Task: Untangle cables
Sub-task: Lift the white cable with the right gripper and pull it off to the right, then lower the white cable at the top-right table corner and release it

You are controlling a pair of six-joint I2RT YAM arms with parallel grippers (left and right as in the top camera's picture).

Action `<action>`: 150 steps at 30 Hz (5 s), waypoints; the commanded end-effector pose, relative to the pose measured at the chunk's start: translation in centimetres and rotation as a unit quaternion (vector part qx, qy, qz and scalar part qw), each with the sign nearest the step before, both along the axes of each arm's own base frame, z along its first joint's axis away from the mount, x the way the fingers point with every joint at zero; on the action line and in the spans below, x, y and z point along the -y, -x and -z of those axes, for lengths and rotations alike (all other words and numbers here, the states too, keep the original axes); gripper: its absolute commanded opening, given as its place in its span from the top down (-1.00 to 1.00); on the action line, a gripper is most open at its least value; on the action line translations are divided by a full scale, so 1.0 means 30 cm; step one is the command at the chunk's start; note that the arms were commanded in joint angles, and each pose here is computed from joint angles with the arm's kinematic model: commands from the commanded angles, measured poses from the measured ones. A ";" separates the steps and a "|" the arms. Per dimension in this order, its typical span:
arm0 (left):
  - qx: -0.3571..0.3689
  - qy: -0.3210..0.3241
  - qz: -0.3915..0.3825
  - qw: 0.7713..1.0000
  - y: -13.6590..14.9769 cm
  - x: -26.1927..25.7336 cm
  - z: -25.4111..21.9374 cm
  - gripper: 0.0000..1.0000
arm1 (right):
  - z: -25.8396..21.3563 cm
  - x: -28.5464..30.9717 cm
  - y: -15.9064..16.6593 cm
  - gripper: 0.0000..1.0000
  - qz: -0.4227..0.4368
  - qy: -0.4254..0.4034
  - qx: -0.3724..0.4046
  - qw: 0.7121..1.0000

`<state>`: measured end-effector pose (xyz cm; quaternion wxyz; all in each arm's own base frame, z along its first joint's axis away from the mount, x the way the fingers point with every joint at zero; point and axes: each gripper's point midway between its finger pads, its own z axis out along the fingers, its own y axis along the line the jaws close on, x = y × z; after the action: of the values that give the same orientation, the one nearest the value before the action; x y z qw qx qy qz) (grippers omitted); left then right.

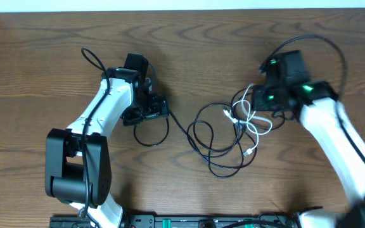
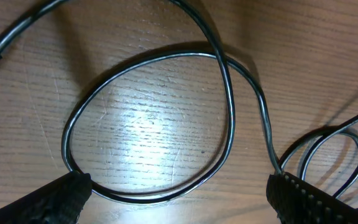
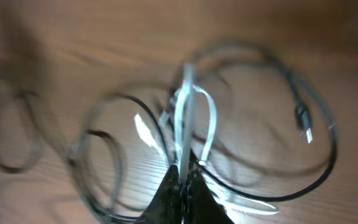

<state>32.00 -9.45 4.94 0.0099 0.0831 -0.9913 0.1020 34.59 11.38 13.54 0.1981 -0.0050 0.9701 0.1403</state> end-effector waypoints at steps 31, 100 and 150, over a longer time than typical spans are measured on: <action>0.002 0.002 0.006 1.000 0.001 0.002 -0.005 -0.90 | -1.264 0.219 0.510 0.98 0.008 0.020 0.658 0.753; 0.002 0.002 0.006 1.000 0.001 0.002 -0.005 -0.91 | 0.043 1.371 0.145 0.94 0.627 0.083 0.040 0.774; 0.002 0.002 0.006 1.000 0.001 0.002 -0.005 -0.91 | 0.117 1.079 0.019 -0.99 0.298 0.212 -0.118 0.923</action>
<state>32.05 -9.46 4.94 0.0090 0.0830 -0.9912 0.1024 34.00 -19.26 9.17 0.1082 0.3197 0.9381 -0.0778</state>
